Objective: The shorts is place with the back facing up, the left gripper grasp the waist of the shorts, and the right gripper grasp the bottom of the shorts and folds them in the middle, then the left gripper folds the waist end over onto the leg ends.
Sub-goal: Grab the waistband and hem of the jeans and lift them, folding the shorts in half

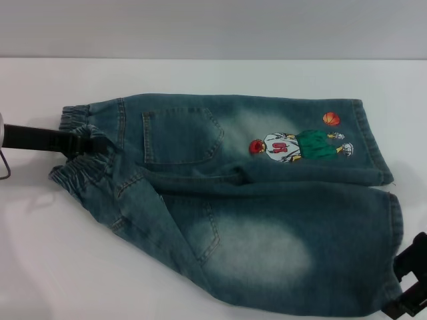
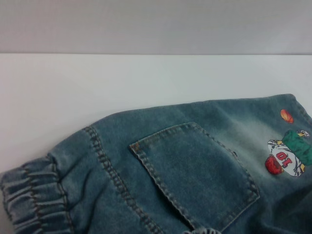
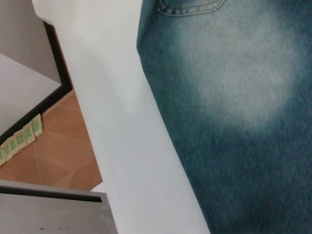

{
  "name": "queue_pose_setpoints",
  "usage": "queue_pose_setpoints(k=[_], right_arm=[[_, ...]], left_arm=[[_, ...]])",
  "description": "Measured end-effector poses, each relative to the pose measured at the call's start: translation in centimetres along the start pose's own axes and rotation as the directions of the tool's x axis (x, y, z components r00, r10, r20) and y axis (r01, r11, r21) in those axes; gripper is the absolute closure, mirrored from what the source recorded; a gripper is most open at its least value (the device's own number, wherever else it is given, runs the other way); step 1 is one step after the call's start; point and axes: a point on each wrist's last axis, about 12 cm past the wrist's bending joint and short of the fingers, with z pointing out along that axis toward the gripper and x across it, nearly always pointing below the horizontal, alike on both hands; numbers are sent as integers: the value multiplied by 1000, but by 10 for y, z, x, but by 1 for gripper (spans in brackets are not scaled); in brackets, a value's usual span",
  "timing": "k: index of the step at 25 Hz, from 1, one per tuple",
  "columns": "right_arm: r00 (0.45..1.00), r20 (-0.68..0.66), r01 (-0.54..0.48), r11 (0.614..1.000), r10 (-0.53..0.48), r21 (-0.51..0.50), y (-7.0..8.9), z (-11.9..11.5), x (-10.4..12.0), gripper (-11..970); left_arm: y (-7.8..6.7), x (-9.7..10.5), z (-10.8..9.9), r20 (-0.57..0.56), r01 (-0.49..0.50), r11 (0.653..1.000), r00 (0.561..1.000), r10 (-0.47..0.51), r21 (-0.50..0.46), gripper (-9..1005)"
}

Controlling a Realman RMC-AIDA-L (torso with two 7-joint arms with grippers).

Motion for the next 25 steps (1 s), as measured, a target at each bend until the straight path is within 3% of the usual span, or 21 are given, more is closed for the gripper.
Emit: queue_pose_setpoints(k=[19,25], right_arm=[[999,-34,22,999,-21,25,-1,9,-6,313],[999,-27,24,999,-23,37,-3,11,-8,540]], left_arm=[[0,-5,-1,7,-10,1000,1000,10,-8,890],[0,-6,-1,8,-12,1000,1000,12,-7,888]])
